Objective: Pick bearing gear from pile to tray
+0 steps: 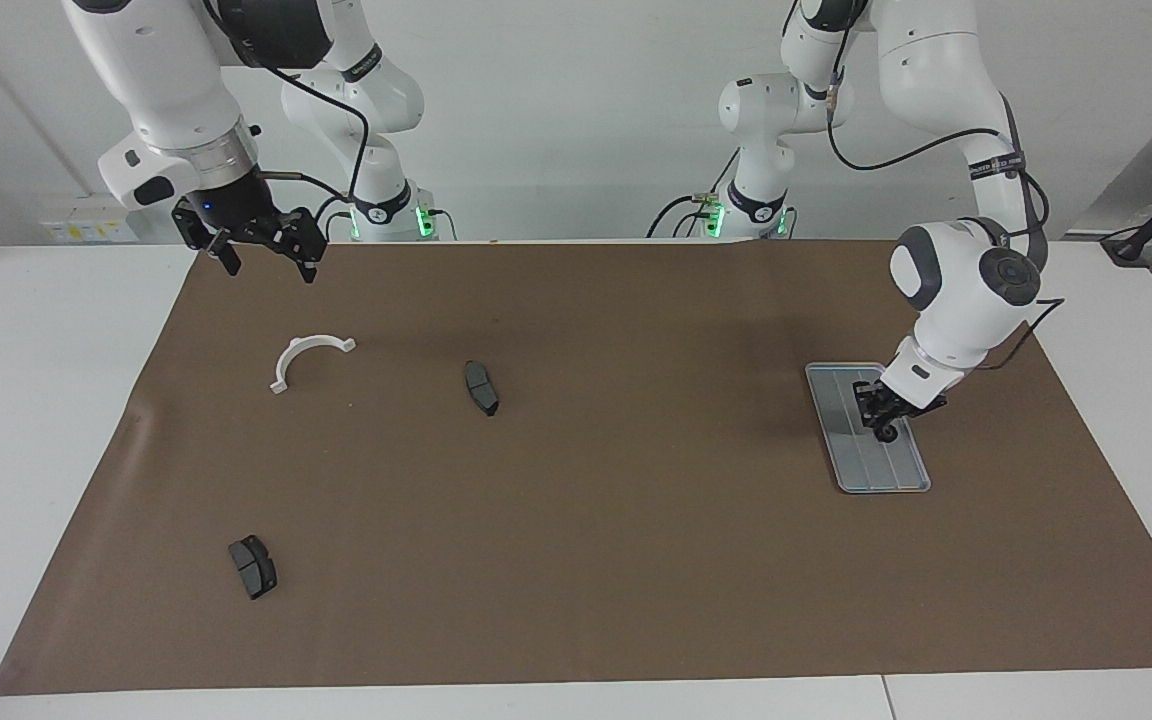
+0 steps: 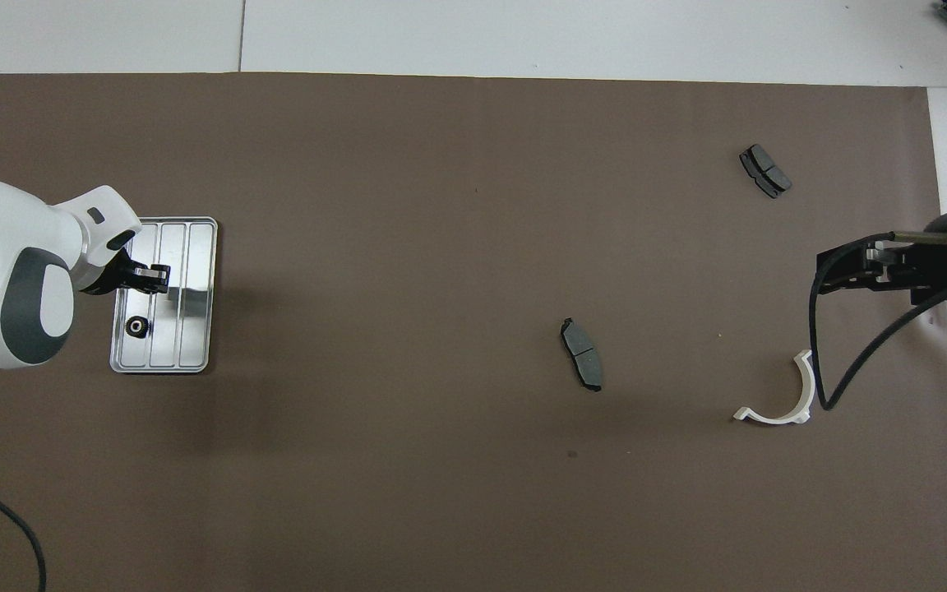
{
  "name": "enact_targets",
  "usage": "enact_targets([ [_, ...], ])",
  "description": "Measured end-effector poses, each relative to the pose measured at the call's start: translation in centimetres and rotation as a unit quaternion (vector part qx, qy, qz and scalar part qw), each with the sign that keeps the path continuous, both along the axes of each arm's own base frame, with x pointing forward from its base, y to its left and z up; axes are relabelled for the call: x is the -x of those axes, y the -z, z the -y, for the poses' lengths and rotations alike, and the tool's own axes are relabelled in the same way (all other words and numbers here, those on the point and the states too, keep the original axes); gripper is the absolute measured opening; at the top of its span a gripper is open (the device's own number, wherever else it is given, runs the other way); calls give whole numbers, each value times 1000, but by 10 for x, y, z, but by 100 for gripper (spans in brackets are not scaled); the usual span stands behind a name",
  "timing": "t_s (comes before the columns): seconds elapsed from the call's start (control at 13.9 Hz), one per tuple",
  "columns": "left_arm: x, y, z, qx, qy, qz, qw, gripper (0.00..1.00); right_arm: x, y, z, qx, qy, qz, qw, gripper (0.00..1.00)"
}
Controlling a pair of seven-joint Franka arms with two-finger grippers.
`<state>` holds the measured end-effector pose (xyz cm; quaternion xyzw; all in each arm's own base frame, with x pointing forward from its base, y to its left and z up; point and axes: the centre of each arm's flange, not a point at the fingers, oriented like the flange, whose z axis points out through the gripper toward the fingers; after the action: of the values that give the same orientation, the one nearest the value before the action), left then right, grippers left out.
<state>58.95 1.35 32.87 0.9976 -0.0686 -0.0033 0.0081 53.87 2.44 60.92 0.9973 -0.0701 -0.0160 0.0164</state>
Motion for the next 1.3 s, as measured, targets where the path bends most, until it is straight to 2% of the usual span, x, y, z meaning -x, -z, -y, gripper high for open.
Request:
enact_targets([
  [0.94, 17, 14, 34, 2, 29, -2, 1000, 25, 0, 0, 0, 0, 0, 0, 1000, 100],
  [1.01, 17, 14, 38, 2, 32, -2, 999, 32, 0, 0, 0, 0, 0, 0, 1000, 100],
  [1.15, 17, 13, 41, 2, 35, -1, 999, 54, 0, 0, 0, 0, 0, 0, 1000, 100],
  [1.3, 16, 9, 41, 2, 34, 3, 999, 56, 0, 0, 0, 0, 0, 0, 1000, 100],
])
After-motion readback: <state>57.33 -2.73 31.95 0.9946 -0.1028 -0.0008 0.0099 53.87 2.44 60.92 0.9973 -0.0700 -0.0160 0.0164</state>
